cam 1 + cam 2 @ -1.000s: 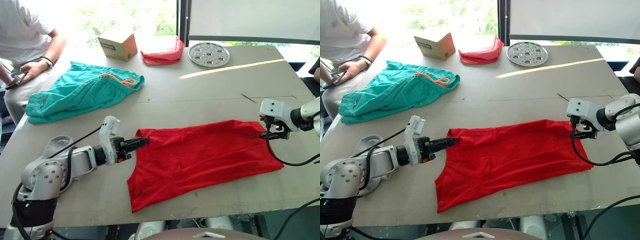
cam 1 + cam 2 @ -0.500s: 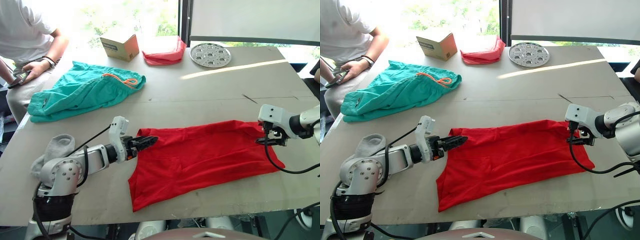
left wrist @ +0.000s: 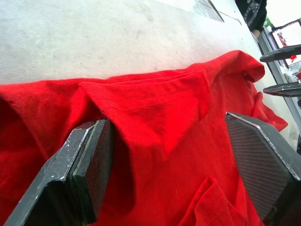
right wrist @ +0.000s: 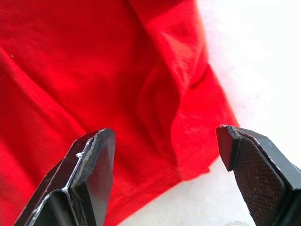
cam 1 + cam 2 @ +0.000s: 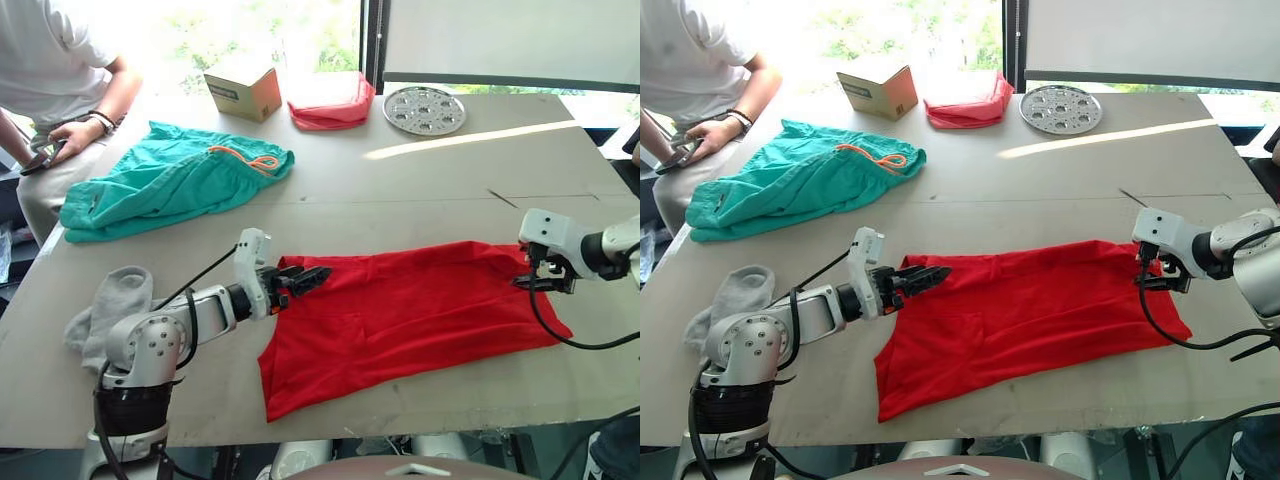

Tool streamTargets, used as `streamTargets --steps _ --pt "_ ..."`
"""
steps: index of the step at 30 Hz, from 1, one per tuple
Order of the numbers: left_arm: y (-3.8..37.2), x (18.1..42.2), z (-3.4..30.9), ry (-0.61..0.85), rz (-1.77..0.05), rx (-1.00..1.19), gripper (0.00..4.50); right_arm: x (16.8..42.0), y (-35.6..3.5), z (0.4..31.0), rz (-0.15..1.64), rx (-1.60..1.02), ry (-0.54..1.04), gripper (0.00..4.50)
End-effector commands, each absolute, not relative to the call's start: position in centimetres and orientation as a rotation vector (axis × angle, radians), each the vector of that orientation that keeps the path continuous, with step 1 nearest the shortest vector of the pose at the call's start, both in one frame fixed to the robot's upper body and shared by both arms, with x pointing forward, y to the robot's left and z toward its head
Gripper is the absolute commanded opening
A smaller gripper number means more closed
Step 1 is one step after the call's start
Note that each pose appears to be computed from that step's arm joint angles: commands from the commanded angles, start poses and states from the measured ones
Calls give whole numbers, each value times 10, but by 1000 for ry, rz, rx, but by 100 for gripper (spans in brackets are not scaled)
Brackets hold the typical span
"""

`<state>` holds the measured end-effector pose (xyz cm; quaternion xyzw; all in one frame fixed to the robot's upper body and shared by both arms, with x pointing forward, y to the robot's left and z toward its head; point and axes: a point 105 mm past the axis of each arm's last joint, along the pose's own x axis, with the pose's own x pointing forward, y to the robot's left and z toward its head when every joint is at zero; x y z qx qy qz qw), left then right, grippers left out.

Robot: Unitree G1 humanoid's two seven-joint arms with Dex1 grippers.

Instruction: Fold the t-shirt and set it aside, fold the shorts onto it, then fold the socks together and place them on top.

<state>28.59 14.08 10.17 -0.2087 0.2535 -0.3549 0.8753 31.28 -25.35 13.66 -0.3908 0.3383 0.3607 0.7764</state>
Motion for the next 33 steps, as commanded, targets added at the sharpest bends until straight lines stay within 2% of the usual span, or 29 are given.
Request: streamTargets --steps 1,13,15,16,17,21,22,23,31,33 --pt "140 292 104 509 -745 -427 398 316 -261 150 720 -854 702 368" --pt "137 301 103 496 -750 -415 398 320 -259 133 687 -813 768 368" --pt "136 301 104 489 -756 -410 346 321 -260 131 675 -823 777 368" --pt "136 301 105 487 -758 -408 318 323 -260 131 670 -827 772 317" --pt "136 301 105 485 -758 -405 271 325 -260 131 662 -834 769 285" --pt "137 301 105 475 -757 -388 75 331 -264 129 634 -897 760 89" --pt "138 301 106 471 -759 -378 13 332 -265 130 634 -908 758 29" --pt "140 302 107 462 -760 -361 1 333 -264 132 632 -913 751 6" --pt "158 322 135 315 -786 -235 1 351 -260 165 623 -1027 679 6" --pt "165 333 155 219 -797 -192 1 363 -255 179 614 -1056 641 6"
